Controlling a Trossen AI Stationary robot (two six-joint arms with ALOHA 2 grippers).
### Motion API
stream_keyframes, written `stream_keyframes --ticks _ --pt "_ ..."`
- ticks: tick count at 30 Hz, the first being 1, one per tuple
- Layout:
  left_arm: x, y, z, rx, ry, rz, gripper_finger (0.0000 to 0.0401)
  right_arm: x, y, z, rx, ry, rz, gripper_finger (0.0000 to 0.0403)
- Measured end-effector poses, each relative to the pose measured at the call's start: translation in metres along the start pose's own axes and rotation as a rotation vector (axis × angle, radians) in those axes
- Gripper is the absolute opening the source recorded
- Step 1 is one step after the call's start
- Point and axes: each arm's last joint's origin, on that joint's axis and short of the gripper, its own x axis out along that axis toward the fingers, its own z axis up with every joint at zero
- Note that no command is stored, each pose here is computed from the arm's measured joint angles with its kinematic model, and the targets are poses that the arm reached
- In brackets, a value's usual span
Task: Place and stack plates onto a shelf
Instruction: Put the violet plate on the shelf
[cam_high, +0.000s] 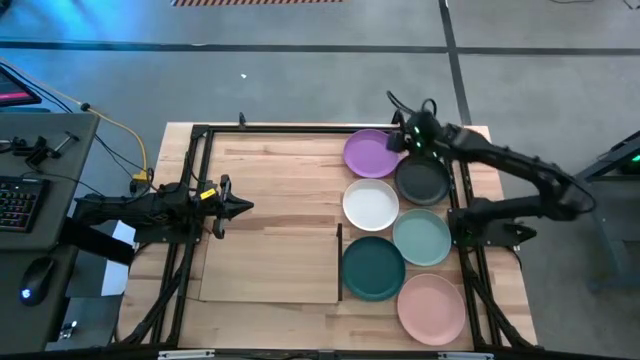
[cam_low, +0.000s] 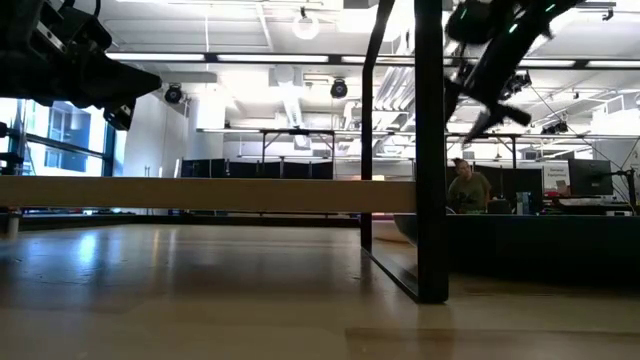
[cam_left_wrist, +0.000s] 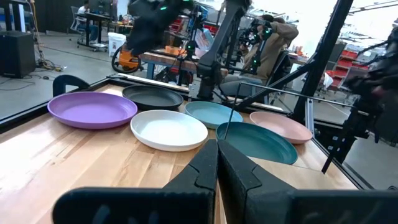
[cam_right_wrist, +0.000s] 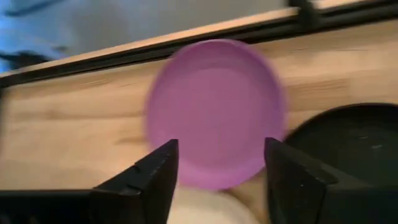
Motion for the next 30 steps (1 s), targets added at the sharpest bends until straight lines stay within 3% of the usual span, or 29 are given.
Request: stream_keyframes --ticks 4,10,16,26,30 --pt "0.000 0.000 0.000 0.000 0.000 0.000 0.0000 0.035 -0.005 0.021 0.012 0.060 -0.141 0.0233" --pt "0.000 0.000 0.000 0.000 -0.001 0.000 0.0000 0.088 -0.004 0.041 -0.102 0.233 -0.155 0.0233" --pt "0.000 0.000 0.000 0.000 0.000 0.000 0.0000 0.126 -0.016 0.049 -0.134 0.353 -0.221 0.0233" --pt "0.000 0.000 0.000 0.000 0.000 0.000 0.0000 0.155 -0.027 0.041 -0.156 0.422 -0.297 0.0232" --pt "0.000 0.000 0.000 0.000 0.000 0.000 0.0000 0.159 -0.030 0.040 -0.159 0.412 -0.332 0.0207"
